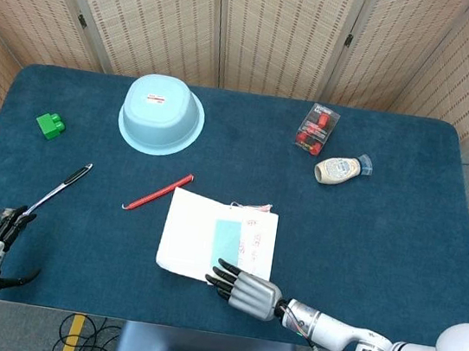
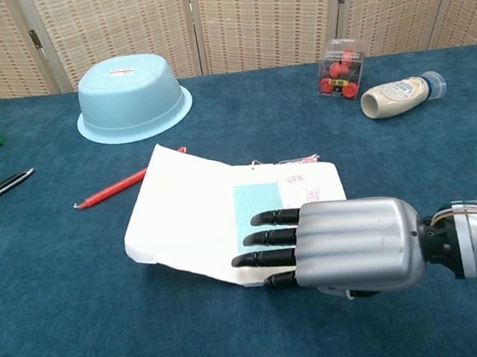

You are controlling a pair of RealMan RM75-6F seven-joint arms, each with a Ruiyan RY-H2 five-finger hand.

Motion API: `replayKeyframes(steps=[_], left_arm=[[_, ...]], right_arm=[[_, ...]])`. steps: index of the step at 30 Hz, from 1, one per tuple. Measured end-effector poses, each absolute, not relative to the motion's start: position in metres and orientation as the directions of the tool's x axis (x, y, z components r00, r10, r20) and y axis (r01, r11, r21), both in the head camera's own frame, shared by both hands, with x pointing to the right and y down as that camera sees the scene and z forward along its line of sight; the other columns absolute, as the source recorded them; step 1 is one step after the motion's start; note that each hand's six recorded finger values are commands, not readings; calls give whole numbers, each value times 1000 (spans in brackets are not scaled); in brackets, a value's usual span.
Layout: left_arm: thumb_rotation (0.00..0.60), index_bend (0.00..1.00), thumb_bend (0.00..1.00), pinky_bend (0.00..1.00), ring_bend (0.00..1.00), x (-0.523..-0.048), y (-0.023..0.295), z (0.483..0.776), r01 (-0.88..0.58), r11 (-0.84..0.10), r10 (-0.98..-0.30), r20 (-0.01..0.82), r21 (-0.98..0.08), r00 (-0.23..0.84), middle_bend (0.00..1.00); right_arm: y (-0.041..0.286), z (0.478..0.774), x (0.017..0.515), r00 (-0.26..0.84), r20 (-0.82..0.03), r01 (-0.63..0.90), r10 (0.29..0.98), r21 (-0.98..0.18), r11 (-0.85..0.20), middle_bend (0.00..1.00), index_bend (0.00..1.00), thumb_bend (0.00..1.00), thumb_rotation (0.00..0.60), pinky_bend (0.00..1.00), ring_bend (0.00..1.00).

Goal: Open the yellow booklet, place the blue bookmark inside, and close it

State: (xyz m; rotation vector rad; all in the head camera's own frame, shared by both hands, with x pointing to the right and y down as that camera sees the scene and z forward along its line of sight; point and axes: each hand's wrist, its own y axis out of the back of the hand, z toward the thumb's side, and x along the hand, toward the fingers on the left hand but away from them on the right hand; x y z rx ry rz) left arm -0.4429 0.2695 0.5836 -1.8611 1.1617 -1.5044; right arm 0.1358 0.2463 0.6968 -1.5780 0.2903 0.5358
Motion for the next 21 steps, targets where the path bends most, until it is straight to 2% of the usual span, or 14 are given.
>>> replayKeyframes(steps=[15, 21], left_arm=[[600, 117, 232, 166, 94, -445, 269, 584, -313, -525, -839, 543, -791, 34, 30], [600, 123, 232, 166, 94, -446, 260, 583, -296, -514, -850, 524, -806, 48, 31]], right_arm=[[244, 694, 128, 864, -483, -475, 142, -875, -89, 0, 257, 556, 600, 0, 0], [232, 676, 140, 871, -452, -444, 193, -892, -87, 0, 256, 550, 600, 0, 0]])
